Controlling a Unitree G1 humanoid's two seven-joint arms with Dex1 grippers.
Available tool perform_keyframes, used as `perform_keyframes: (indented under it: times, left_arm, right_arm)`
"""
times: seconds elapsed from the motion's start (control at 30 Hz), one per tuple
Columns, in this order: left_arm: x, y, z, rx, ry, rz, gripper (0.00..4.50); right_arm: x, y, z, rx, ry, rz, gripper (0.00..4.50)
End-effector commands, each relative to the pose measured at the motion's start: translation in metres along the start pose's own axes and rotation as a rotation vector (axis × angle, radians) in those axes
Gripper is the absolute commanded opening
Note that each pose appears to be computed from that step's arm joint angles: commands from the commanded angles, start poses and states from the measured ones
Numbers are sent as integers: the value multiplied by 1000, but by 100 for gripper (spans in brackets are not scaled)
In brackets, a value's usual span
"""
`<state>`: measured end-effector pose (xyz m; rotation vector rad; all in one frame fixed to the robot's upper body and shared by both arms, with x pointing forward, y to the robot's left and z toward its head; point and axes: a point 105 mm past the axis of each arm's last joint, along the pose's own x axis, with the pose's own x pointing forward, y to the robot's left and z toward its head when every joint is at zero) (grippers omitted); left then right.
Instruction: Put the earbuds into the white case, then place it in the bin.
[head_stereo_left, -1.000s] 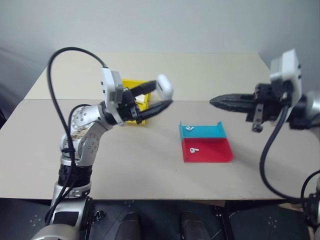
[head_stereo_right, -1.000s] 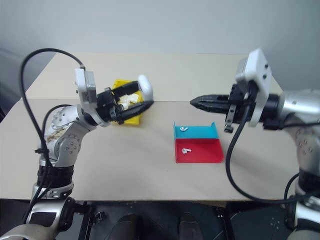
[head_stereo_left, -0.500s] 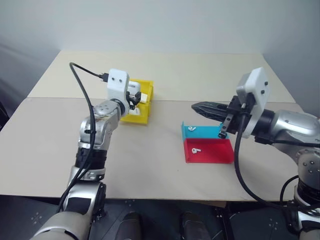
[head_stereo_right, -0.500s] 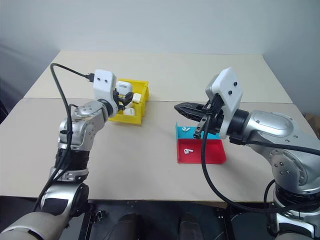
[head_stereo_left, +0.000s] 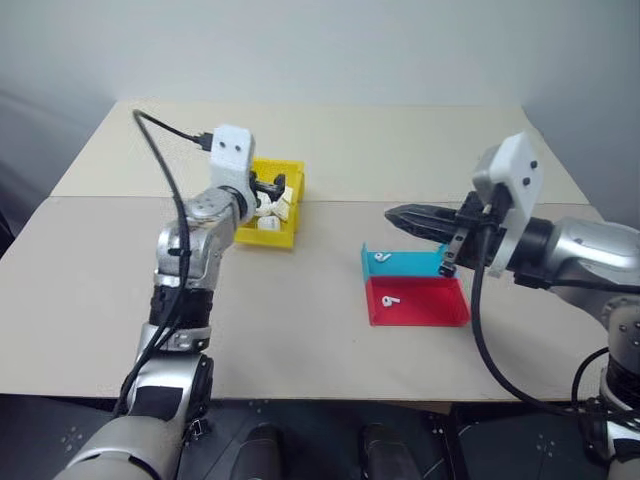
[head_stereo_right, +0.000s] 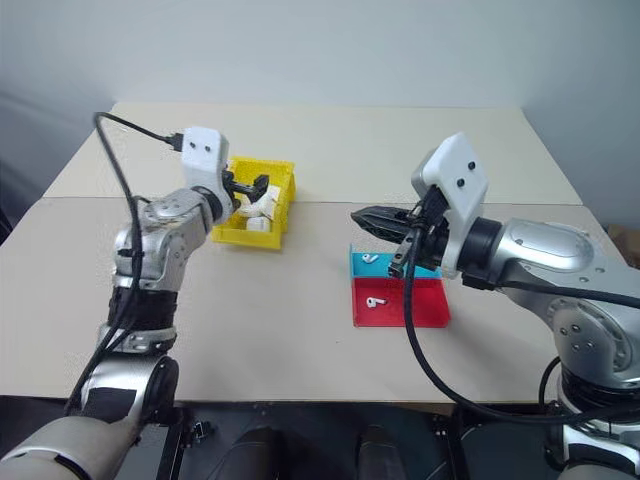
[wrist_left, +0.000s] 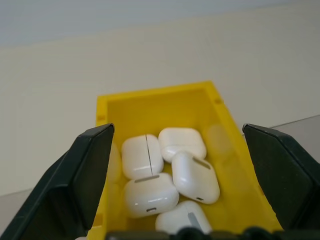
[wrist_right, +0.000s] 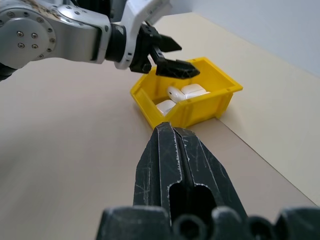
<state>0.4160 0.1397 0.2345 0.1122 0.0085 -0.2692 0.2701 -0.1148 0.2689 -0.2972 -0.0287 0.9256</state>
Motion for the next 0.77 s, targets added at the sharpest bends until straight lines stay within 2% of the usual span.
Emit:
perform_keyframes:
  times: [0.03, 0.3, 0.57, 0.77]
  left_arm:
    - [-24, 0, 29, 14, -125, -101, 448]
    - [-105, -6, 15, 220, -136, -517, 448]
    - [-163, -10, 5, 208, -100, -708, 448]
    - [-182, -17, 6, 245, -79, -768, 448]
  right_arm:
    - [-9, -2, 9, -37, -38, -16, 0]
    - [-20, -8, -34, -94, 19, -22, 0]
    - [-35, -7, -56, -81, 41, 69, 0]
    - [-41, 4, -54, -55, 45, 232, 0]
